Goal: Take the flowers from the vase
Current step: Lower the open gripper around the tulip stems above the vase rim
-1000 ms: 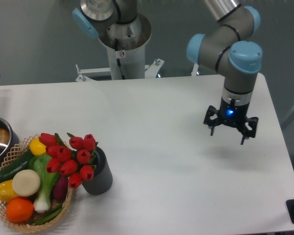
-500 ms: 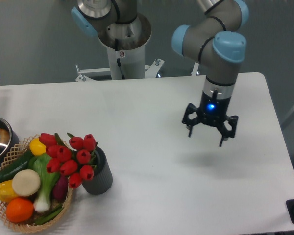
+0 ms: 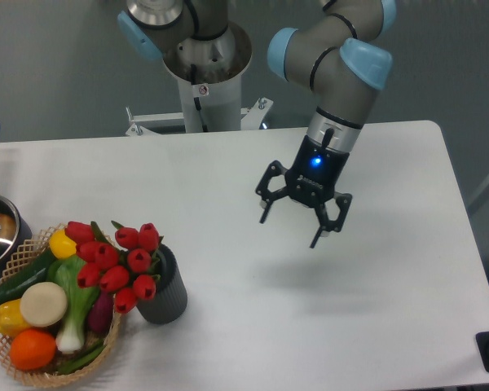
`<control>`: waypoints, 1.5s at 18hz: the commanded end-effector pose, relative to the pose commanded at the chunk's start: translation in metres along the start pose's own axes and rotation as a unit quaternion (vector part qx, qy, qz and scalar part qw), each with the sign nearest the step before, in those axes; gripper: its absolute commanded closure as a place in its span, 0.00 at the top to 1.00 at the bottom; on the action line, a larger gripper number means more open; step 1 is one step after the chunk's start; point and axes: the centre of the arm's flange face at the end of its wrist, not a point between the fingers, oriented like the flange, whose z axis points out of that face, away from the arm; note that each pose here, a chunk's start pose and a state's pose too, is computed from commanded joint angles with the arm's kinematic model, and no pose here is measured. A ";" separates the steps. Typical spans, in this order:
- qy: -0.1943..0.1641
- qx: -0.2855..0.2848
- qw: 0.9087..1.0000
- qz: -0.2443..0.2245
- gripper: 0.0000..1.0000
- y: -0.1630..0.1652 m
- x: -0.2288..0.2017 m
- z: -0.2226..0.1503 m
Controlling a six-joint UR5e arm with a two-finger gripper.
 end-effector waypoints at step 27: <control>0.159 0.045 0.986 0.039 0.28 -0.038 0.085 0.125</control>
